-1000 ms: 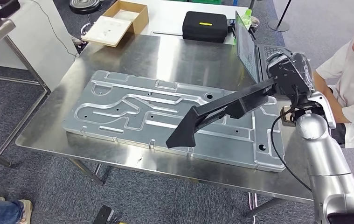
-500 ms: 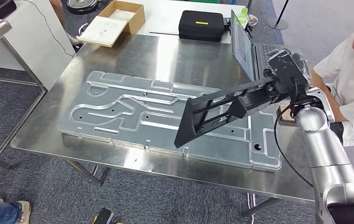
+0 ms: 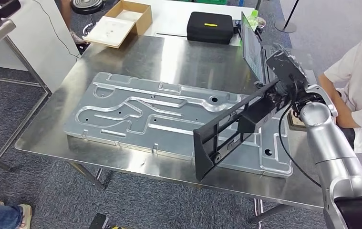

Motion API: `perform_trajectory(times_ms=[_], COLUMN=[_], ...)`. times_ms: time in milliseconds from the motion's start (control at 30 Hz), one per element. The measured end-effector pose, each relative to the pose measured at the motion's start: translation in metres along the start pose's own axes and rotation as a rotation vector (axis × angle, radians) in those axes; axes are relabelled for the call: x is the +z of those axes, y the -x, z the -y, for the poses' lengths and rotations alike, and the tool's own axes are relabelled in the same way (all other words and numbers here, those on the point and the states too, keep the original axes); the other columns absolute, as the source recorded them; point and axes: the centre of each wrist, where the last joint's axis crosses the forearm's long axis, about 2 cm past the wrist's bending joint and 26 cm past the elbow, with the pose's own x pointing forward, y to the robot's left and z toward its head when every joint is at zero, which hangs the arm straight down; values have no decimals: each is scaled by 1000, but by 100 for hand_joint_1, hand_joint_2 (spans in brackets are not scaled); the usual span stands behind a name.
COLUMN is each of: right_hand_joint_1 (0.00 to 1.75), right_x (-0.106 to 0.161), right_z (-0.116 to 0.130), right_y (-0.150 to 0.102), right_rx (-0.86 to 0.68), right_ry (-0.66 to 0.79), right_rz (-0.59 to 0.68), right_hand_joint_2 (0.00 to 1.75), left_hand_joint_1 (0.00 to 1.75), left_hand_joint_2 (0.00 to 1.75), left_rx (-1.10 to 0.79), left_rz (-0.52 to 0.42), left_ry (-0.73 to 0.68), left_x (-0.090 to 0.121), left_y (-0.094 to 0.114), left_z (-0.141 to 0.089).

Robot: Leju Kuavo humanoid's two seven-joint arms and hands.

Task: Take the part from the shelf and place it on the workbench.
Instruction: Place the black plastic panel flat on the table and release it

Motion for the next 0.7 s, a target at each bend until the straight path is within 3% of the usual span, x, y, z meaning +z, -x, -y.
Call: perform_trajectory(times_ms=[100, 500, 633, 700], right_hand_joint_1=[0, 0, 0, 0], right_x=[-3, -14, -17, -19], right_z=[1, 4, 5, 7], right_y=[0, 2, 2, 3], right_rx=[-15, -67, -75, -68], right_ry=[-21, -89, -101, -106], right_rz=[-10, -58, -76, -84], right_hand_joint_2=[0, 0, 175, 175], left_hand_joint_1=[0, 0, 0, 0], left_hand_joint_2=[0, 0, 0, 0], left_rx=[1, 3, 4, 3], left_rz=[-2, -4, -5, -3], left_ry=[-3, -8, -9, -10], left_x=[0, 1, 1, 0], left_y=[1, 1, 1, 1], left_z=[0, -1, -1, -1])
